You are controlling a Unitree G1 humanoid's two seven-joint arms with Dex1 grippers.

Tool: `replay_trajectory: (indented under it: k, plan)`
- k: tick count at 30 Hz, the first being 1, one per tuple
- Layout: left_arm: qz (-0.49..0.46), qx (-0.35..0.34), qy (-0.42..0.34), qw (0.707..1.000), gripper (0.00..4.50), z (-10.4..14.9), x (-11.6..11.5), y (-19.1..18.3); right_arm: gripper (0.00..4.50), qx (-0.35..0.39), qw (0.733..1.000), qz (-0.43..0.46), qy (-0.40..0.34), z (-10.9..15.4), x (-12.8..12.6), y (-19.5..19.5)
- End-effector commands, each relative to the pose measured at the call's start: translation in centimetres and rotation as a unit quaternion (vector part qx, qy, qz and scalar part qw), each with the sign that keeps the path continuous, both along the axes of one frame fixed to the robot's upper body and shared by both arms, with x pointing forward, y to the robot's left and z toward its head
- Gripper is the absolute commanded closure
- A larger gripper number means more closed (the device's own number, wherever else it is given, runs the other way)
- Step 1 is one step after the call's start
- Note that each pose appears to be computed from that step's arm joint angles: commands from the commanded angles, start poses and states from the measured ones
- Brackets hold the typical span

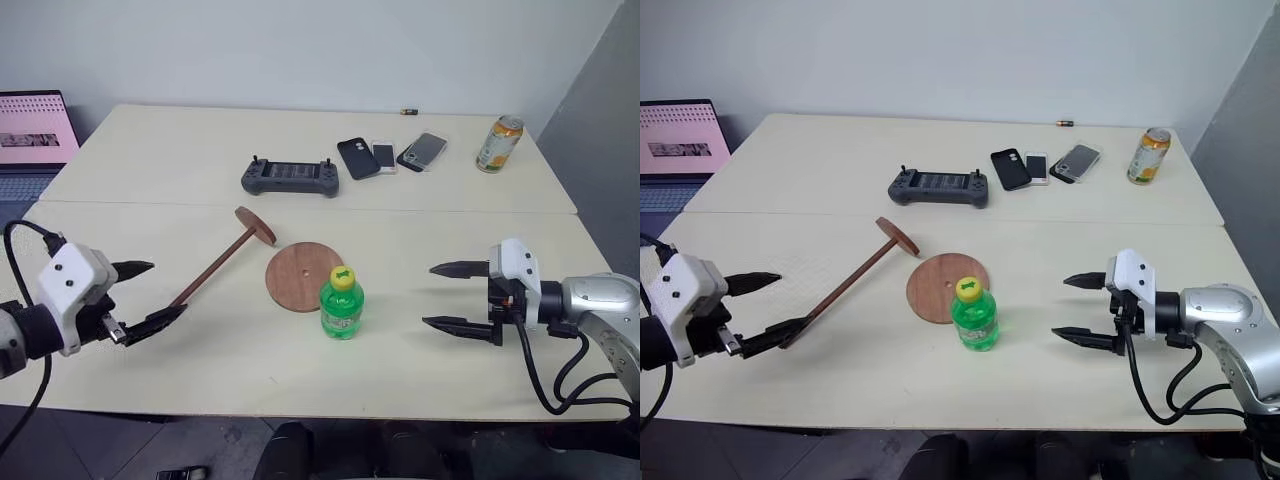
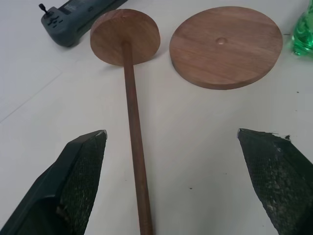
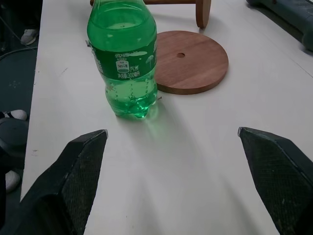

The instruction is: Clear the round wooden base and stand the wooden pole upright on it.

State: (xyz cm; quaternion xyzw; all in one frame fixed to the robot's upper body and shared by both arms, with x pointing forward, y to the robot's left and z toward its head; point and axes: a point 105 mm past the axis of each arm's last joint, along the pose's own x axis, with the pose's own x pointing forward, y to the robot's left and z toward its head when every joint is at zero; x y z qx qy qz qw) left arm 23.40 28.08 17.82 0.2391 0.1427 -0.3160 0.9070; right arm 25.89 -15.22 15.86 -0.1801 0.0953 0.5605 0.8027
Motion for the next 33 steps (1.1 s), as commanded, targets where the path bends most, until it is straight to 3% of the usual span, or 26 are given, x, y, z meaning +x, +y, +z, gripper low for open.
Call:
replay_trajectory:
  k: [1, 12, 19, 33]
  plan:
    - [-0.02, 0.012, -0.011, 1.0, 0.04, 0.8, 0.1, -0.4, 0.0, 0.008, 1.0, 0.008, -0.023, 1.0, -0.4, 0.3]
    - [-0.069, -0.019, -0.037, 0.997, 0.04, 1.9, 0.8, -2.6, 0.0, 0.041, 0.999, 0.01, -0.031, 1.1, -0.9, 0.6]
    - [-0.139, -0.043, 0.004, 0.989, 0.04, 0.7, 0.4, -5.6, 0.0, 0.087, 0.996, -0.006, -0.019, 0.7, -0.9, 1.8]
    - [-0.256, -0.035, 0.055, 0.965, 0.04, -1.3, -0.6, -10.5, 0.0, 0.095, 0.995, 0.003, -0.01, -4.2, -0.5, 6.0]
